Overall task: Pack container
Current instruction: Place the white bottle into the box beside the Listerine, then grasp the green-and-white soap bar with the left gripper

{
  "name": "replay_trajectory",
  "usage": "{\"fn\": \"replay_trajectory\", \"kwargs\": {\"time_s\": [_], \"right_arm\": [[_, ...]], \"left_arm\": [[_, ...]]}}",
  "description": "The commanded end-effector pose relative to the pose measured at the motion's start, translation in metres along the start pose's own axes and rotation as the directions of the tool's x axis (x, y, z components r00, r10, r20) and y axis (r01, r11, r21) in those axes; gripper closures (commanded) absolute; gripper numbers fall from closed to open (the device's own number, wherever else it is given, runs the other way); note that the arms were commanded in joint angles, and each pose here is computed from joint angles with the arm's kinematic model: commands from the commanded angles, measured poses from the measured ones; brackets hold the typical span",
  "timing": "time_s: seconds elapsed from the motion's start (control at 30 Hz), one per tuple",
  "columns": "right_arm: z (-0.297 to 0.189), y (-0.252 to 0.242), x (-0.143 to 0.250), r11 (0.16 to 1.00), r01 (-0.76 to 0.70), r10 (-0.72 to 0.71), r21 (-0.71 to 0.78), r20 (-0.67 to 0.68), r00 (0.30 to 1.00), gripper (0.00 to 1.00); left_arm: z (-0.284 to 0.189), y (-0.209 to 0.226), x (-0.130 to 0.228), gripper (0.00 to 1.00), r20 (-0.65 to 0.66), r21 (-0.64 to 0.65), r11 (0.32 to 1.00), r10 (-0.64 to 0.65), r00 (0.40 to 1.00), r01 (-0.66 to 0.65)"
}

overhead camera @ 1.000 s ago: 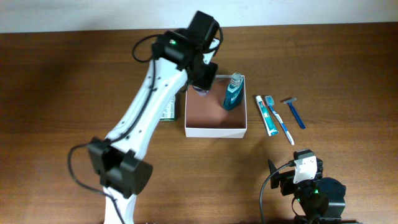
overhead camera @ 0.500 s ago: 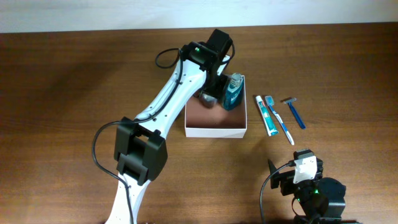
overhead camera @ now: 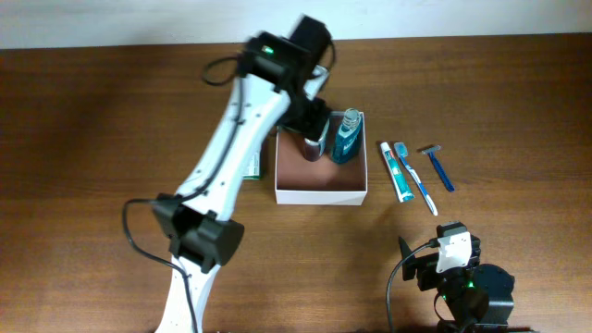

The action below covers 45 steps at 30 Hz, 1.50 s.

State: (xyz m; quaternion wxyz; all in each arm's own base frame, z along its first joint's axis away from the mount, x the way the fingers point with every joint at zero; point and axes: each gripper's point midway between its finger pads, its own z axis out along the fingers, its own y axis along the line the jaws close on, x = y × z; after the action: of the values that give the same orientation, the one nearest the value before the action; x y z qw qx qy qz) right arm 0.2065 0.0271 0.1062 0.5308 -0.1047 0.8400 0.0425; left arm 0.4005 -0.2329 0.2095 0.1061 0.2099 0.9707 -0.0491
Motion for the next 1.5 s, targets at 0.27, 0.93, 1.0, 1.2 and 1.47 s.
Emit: {"fn": "replay_trajectory", "kwargs": {"time_s": [0.27,0.93,1.0,1.2,1.47], "right_arm": [[0.000,0.002,0.000,1.000,0.010,-0.010,-0.011,0.003,1.000,0.01],[0.000,0.002,0.000,1.000,0.010,-0.010,-0.011,0.003,1.000,0.01],[0.000,0.002,0.000,1.000,0.010,-0.010,-0.011,0.003,1.000,0.01],[0.000,0.002,0.000,1.000,0.010,-0.010,-0.011,0.003,1.000,0.01],[0.000,0.002,0.000,1.000,0.010,-0.010,-0.011,0.003,1.000,0.01]], "left_arm": [[-0.044,0.105,0.021,0.20,0.048,-0.076,0.976,-0.199,0.979,0.202],[0.159,0.124,0.078,0.09,-0.179,-0.021,0.962,-0.272,0.946,0.273],[0.170,0.119,0.081,0.10,-0.181,0.004,0.961,-0.270,0.946,0.275],[0.188,0.112,0.086,0.18,-0.184,0.017,0.965,-0.255,0.949,0.262],[0.188,0.112,0.087,0.59,-0.188,0.017,0.965,-0.256,0.948,0.263]]}}
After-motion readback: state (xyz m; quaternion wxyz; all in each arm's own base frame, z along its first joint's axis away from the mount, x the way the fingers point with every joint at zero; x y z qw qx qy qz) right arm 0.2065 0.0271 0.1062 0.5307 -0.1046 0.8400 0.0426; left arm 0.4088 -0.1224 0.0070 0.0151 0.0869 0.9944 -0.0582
